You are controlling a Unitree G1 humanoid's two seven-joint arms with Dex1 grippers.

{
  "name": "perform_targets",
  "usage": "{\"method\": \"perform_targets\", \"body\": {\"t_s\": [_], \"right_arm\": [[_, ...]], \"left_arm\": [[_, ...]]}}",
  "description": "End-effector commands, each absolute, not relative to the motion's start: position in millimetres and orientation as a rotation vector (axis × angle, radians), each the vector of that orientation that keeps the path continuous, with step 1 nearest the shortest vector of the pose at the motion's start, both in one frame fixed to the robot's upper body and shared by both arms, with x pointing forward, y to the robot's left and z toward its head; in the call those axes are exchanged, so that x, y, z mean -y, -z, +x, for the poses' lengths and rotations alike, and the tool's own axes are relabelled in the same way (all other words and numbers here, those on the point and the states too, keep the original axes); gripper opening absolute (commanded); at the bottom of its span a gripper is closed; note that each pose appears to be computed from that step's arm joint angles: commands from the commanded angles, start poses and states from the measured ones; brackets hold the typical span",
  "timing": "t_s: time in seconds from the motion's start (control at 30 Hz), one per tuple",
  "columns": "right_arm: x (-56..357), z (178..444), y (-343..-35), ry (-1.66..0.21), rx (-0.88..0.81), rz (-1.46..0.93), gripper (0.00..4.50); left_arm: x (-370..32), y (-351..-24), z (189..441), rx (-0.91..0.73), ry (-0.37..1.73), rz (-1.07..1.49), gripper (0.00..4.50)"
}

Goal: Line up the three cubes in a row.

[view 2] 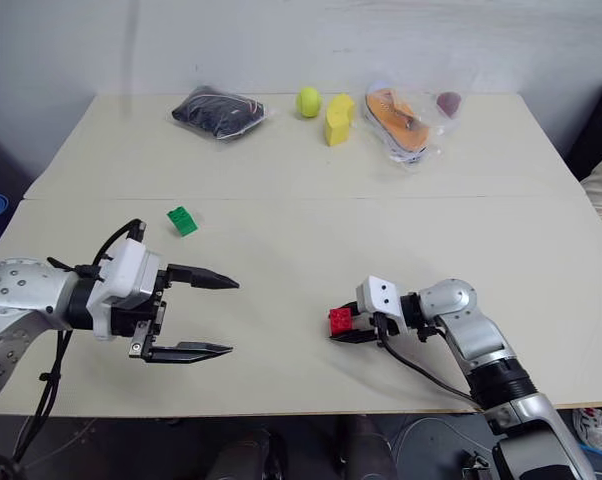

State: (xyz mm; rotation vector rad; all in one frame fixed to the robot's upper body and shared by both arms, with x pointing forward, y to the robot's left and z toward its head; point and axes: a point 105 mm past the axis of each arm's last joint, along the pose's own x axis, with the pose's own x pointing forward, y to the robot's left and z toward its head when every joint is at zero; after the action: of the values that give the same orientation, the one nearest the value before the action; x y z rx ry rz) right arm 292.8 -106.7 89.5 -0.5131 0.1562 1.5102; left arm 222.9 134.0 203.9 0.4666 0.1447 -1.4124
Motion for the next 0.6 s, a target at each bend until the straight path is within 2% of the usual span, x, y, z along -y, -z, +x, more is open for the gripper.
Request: {"method": "perform_targets", "body": {"t_s": [0.03, 0.2, 0.33, 0.43, 0.5, 0.6], "right_arm": [[109, 292, -93, -1.502, -0.140, -0.523, 2.79], [114, 290, -110, -1.500, -0.116, -0.525, 4.47], [121, 287, -141, -1.510, -0.081, -0.479, 4.47], [126, 289, -175, -1.511, -0.049, -0.384, 4.47], [127, 291, -201, -1.519, -0.023, -0.315, 4.47], [127, 291, -219, -1.530, -0.004, -0.259, 4.47]], "left_arm": [[-137, -207, 225, -0.127, 1.382, 0.465, 4.50], [-156, -204, 227, -0.148, 1.261, 0.425, 4.50], [-190, -198, 221, -0.172, 1.054, 0.373, 4.50], [-231, -191, 209, -0.194, 0.801, 0.322, 4.50], [-270, -183, 190, -0.215, 0.575, 0.276, 4.50], [-305, -175, 169, -0.239, 0.385, 0.257, 4.50]]}}
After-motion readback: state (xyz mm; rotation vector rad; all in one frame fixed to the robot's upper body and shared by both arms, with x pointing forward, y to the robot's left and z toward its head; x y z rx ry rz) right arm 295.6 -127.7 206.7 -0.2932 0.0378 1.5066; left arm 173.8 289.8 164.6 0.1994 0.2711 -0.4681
